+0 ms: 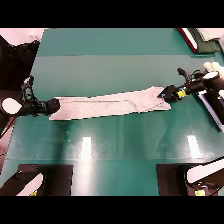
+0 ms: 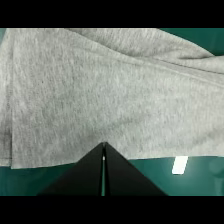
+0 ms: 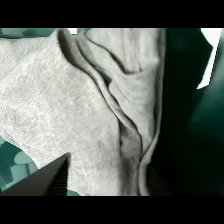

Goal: Fold the shirts.

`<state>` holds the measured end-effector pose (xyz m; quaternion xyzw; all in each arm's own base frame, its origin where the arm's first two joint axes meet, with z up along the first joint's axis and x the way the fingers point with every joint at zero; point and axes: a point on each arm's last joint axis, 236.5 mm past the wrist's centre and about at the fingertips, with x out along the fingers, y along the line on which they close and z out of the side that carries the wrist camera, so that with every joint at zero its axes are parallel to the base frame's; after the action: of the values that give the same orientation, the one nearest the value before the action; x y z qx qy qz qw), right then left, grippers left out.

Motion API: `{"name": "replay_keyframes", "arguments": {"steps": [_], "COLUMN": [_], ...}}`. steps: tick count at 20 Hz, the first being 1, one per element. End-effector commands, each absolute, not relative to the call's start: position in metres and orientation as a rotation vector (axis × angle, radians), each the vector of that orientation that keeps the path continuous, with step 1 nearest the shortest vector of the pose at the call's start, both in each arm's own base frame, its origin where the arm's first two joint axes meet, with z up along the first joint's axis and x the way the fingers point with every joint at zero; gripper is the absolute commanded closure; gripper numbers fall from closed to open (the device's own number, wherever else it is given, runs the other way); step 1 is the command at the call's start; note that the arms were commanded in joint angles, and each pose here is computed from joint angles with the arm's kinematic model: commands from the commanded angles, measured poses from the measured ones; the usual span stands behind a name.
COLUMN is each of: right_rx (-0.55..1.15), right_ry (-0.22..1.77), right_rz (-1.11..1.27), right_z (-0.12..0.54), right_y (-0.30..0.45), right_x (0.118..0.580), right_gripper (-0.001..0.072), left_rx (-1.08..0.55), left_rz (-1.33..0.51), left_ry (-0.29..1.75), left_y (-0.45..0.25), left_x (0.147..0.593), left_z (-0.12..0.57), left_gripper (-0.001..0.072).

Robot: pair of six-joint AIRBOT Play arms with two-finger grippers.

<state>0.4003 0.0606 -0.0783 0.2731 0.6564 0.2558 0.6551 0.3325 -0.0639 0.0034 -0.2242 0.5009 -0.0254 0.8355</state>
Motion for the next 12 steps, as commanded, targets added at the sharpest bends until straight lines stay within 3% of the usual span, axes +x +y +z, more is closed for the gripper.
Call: {"name": "replay_keyframes", "arguments": {"steps": [1,5,12], "right_rx": [0.559,0.535,0.476], "right_ry": [1.511,1.439,1.168], "right_rz": [0.617,0.703,0.772], "right_z": [-0.091,-0.08,0.033], "right_y": [0.082,0.098,0.109], "right_x": [0.398,0.406,0.418], "right_gripper": [0.0241,0.0695,0.0698], "left_rx": [-0.466,-0.418,-0.31], "left_rz": [-0.134,-0.26,-0.467], "left_ry": [1.052,1.045,1.115], "left_y": [-0.09,-0.145,-0.263], "left_x": [0.332,0.332,0.359], "left_z": [0.008,0.009,-0.006], "left_gripper": [0.0683,0.0684,0.0684]}}
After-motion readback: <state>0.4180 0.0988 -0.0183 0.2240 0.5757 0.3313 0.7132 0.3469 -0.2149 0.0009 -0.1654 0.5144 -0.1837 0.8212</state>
